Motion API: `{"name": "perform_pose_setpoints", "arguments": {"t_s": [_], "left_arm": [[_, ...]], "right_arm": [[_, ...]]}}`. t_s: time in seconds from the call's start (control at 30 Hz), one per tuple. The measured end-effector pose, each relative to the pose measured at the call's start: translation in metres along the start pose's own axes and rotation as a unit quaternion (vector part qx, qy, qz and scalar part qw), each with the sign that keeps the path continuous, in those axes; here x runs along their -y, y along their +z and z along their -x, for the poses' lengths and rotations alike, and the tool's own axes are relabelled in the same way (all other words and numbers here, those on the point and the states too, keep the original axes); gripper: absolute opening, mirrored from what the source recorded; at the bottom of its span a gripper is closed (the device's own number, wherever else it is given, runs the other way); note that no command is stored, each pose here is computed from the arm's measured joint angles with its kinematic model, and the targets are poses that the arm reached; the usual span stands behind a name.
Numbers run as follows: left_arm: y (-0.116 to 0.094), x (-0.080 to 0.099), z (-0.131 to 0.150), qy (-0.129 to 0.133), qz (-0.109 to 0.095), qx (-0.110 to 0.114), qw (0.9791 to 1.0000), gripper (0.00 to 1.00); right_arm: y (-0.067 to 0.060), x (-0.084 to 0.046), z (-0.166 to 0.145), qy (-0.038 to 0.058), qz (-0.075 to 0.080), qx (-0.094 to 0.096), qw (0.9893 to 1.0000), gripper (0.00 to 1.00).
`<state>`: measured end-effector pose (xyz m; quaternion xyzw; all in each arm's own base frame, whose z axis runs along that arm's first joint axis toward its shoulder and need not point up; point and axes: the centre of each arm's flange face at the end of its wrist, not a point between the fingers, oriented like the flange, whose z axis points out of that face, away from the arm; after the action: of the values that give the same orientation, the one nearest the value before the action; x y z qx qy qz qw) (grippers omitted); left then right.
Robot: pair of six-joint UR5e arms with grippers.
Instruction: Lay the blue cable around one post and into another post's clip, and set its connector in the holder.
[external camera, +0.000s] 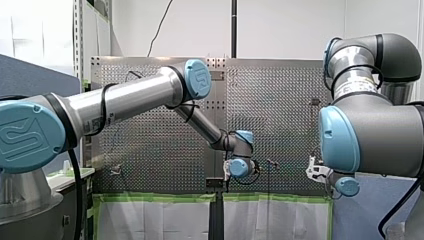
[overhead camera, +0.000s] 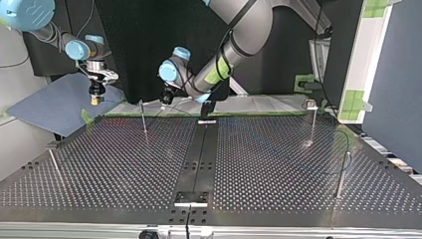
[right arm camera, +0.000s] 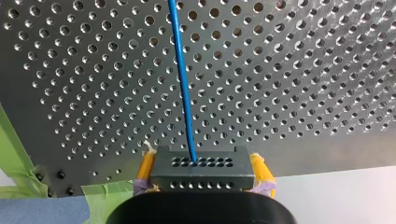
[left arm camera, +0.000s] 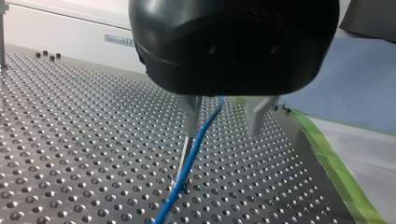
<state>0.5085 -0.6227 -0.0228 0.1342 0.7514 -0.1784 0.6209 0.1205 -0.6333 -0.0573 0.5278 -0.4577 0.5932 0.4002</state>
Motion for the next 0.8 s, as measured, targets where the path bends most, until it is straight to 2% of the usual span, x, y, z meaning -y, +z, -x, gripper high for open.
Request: {"name": "perform_pose_setpoints", "arguments": {"t_s": [0.1, 0.13, 0.3, 0.53, 0.67, 0.8], "left_arm": [[-0.001, 0.001, 0.000, 0.000, 0.003, 0.000, 1.0000, 0.84], [-0.001, 0.001, 0.000, 0.000, 0.003, 0.001, 1.0000, 1.00], [-0.006, 0.011, 0.002, 0.007, -0.004, 0.000, 1.0000, 1.00], [-0.022, 0.033, 0.004, 0.025, -0.028, -0.005, 0.9993, 1.00], [-0.030, 0.033, 0.002, 0.028, -0.030, -0.012, 0.9991, 1.00], [-0.032, 0.029, 0.001, 0.028, -0.022, -0.015, 0.9993, 1.00]], "right_arm": [[0.000, 0.001, 0.000, -0.0002, 0.000, 0.001, 1.0000, 0.00], [0.000, 0.001, 0.000, -0.0004, -0.001, 0.001, 1.0000, 0.00], [0.001, 0.007, 0.001, -0.0040, -0.009, 0.000, 0.9999, 0.00], [0.004, 0.026, 0.002, -0.0066, -0.042, 0.003, 0.9991, 0.00], [0.005, 0.029, 0.002, -0.0059, -0.045, 0.003, 0.9989, 0.00], [0.004, 0.029, 0.002, -0.0050, -0.044, 0.006, 0.9990, 0.00]]}}
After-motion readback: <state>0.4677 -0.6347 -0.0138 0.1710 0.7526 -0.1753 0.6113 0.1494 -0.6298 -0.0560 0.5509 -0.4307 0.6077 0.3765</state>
